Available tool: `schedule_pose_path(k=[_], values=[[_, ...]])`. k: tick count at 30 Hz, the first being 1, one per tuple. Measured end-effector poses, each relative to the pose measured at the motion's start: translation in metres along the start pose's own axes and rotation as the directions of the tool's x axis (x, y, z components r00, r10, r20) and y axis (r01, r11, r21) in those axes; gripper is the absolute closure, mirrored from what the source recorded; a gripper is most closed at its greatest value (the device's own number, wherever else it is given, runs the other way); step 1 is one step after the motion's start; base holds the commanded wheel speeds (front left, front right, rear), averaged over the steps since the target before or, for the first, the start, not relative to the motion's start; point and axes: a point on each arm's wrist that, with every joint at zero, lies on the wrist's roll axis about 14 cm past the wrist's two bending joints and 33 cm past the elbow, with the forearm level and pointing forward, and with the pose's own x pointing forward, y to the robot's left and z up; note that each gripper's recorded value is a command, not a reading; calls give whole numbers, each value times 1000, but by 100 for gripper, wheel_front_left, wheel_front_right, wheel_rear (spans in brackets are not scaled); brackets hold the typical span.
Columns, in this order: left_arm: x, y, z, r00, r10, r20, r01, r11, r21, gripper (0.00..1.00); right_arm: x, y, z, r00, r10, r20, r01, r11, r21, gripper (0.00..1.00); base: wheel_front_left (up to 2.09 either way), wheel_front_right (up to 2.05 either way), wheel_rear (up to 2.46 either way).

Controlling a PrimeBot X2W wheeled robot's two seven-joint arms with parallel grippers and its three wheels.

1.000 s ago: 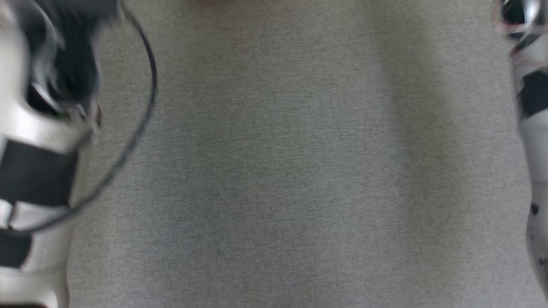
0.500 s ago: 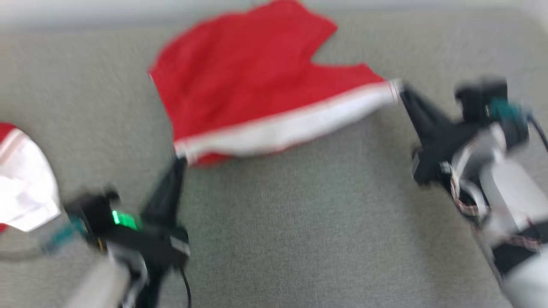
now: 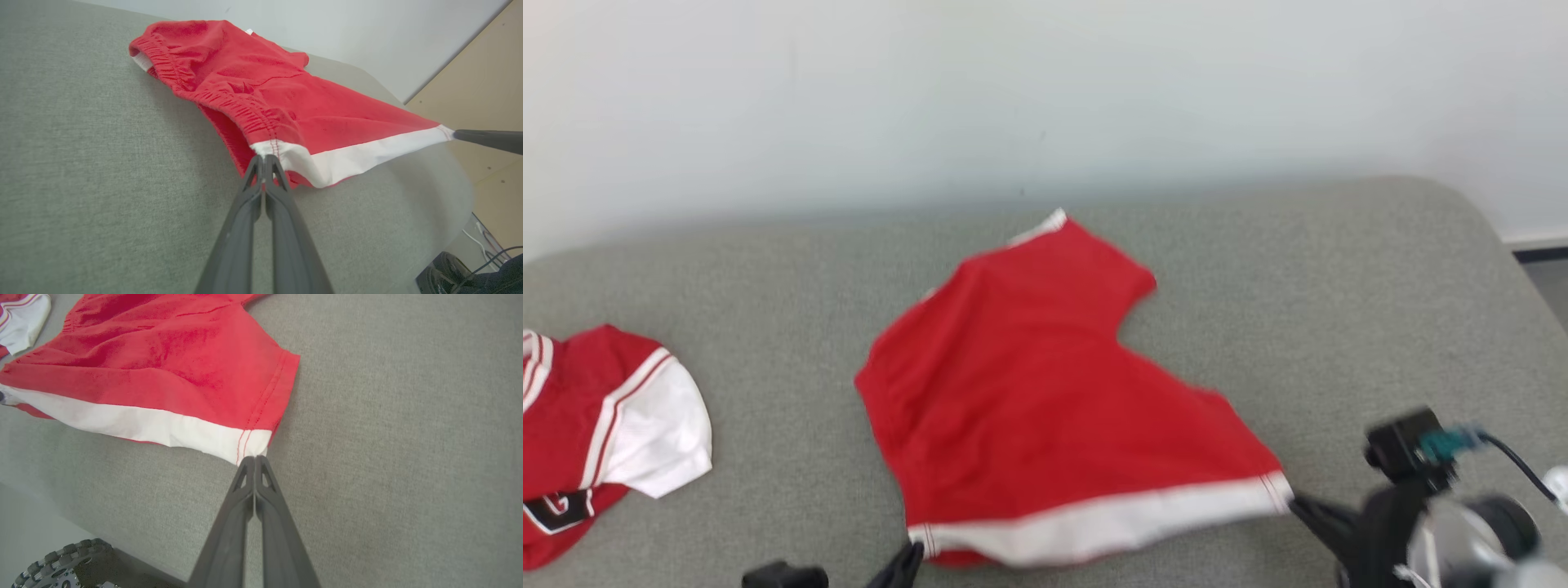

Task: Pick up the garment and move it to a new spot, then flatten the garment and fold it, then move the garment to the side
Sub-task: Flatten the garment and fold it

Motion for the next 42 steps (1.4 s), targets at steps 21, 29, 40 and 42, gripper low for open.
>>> schedule_pose_path(k=[21,29,40,42], values=[[-68,-9,-18,992,30,-120,-31,1000,-6,100,-55,23,-22,999,21,-40,-21,1000,2,100,0,0,0],[-27,-10,28,1000,31,8,-31,999,-10,100,-19,11,62,982,37,187,-11,990,-141,100,0,0,0],[15,29,55,985,164,58,-163,986,-25,100,40,-4,127,964,61,260,7,968,-252,100,0,0,0],[23,35,64,980,182,76,-180,983,-28,100,54,-1,138,959,80,270,-6,965,-264,100,0,0,0]])
